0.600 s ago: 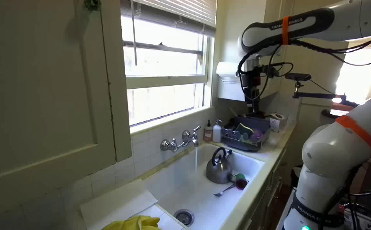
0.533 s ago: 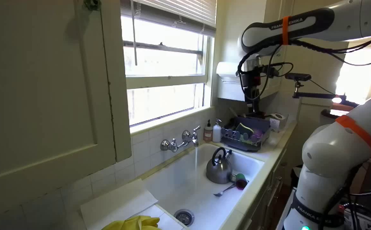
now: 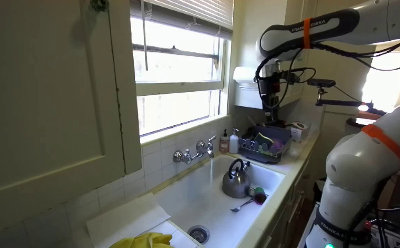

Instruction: Turn the tap to the right and close the tap

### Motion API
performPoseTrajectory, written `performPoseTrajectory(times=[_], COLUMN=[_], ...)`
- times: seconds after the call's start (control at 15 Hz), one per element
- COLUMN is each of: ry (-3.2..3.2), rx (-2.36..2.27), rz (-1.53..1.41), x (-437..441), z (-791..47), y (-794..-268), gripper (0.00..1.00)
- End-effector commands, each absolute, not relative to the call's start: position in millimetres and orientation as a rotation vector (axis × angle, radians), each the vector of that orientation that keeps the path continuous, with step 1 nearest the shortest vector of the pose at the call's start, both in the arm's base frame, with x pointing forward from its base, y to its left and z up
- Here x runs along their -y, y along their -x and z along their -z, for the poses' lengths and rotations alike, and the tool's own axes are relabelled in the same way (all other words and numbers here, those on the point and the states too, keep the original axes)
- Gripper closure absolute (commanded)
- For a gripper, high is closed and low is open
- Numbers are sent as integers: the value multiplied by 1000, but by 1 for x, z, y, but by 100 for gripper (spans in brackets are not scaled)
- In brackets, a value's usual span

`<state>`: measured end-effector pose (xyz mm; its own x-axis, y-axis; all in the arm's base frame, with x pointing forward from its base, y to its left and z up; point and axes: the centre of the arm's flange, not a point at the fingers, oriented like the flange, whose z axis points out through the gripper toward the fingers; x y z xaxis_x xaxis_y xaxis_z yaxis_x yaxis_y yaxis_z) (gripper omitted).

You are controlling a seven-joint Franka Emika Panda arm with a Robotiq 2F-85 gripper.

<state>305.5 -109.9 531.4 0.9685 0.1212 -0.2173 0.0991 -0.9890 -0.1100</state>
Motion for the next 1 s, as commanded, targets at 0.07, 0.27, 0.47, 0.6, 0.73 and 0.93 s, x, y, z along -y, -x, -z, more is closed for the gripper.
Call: performPoseTrajectory(times=[0.07, 0.27, 0.47, 0.6, 0.73, 0.93], ry=[3044, 3038, 3071, 3094, 3095, 3096], rx=[49, 34, 37, 21, 13, -22], rz=[-184, -19, 110, 147, 194, 272], x=[102, 97, 90, 88, 87, 88], z=[-508, -487, -466, -448, -430, -405], y=[-345, -376, -400, -414, -425, -440], gripper=[0, 0, 0, 0, 0, 0])
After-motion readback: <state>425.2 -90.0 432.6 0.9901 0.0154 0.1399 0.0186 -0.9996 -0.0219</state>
